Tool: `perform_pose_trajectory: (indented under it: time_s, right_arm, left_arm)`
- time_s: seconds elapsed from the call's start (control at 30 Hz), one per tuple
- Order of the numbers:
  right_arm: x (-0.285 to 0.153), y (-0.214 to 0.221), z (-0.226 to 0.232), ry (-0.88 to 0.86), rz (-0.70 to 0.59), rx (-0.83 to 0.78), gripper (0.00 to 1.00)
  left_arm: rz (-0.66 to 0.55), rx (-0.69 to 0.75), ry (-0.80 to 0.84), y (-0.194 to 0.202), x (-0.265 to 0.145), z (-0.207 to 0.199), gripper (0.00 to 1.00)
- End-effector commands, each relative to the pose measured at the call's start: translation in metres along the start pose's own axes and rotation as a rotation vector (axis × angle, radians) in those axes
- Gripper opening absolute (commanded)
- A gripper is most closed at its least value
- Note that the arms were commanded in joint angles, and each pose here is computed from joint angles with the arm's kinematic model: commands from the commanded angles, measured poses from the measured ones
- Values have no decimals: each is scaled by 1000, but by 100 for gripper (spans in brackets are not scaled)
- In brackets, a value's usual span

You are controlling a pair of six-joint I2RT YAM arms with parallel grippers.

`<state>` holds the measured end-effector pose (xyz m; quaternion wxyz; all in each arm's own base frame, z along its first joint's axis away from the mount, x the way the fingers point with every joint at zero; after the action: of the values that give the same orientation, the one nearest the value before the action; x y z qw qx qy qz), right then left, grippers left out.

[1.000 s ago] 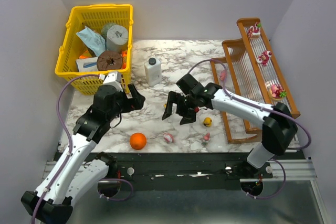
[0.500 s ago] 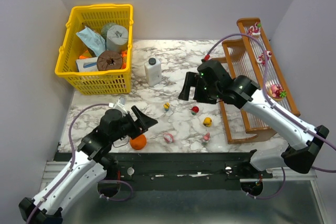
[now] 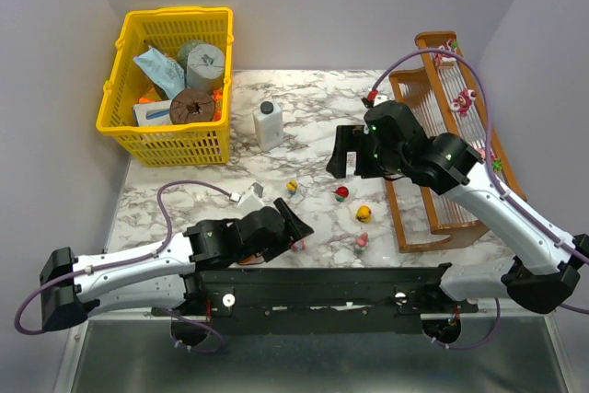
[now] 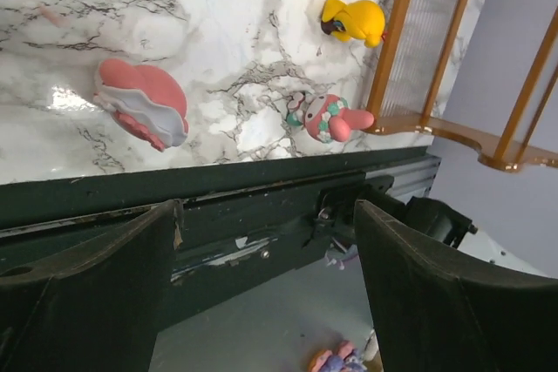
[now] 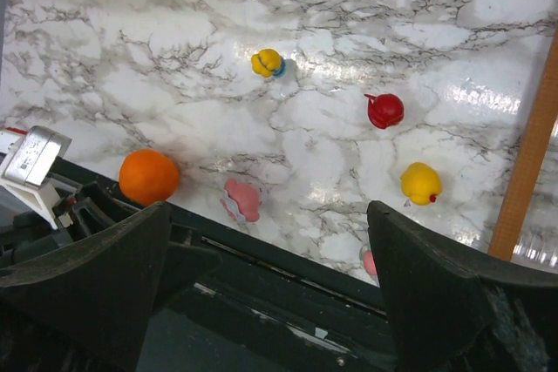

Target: Place and organize the plastic toys onto the shelf

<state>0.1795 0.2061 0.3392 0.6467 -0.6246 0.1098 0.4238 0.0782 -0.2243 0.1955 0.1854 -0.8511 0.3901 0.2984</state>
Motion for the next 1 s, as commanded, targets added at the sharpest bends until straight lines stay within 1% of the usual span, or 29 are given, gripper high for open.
perform_pose_trajectory:
  time_s: [0.0, 0.2, 0.27, 0.4, 0.6, 0.67, 0.8, 0.97]
  right_arm:
    - [-19, -7, -6, 11, -56, -27, 100]
    - [-34, -12, -9, 3, -90, -31, 100]
    - [-39, -12, -8, -15, -91, -43, 100]
    - [-51, -15, -7, -37, -109, -43, 100]
    - [-62, -19, -6, -59, -122, -51, 100]
    - [-63, -21, -6, -58, -122, -59, 100]
    - [-62, -20, -7, -49, -111, -69, 100]
    - [-59, -18, -8, -40, -103, -74, 100]
  left_arm:
    - [-179, -140, -34, -2, 8, 5, 85]
    - [-231, -206, -90, 3, 20, 26, 72]
    - [-244, -218, -93, 2, 21, 29, 71]
    - [-269, -225, -104, -1, 24, 41, 70]
    - [-281, -257, -51, -3, 36, 54, 72]
    - [-280, -266, -3, -3, 39, 51, 74]
    - [-298, -246, 36, -5, 44, 54, 78]
    - [-299, -242, 59, -4, 49, 53, 78]
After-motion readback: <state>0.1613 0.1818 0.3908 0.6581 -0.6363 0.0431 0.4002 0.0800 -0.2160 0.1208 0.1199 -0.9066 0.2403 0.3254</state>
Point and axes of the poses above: each gripper's point midway between its finger pads, its own x axis out along the fingers, its own z axis along the line the jaws close on, y = z × x, the point moved 8 cm from there along -x, back along the fingers, and after that the axes turned 10 degrees about -x, right-handed, at the moved point
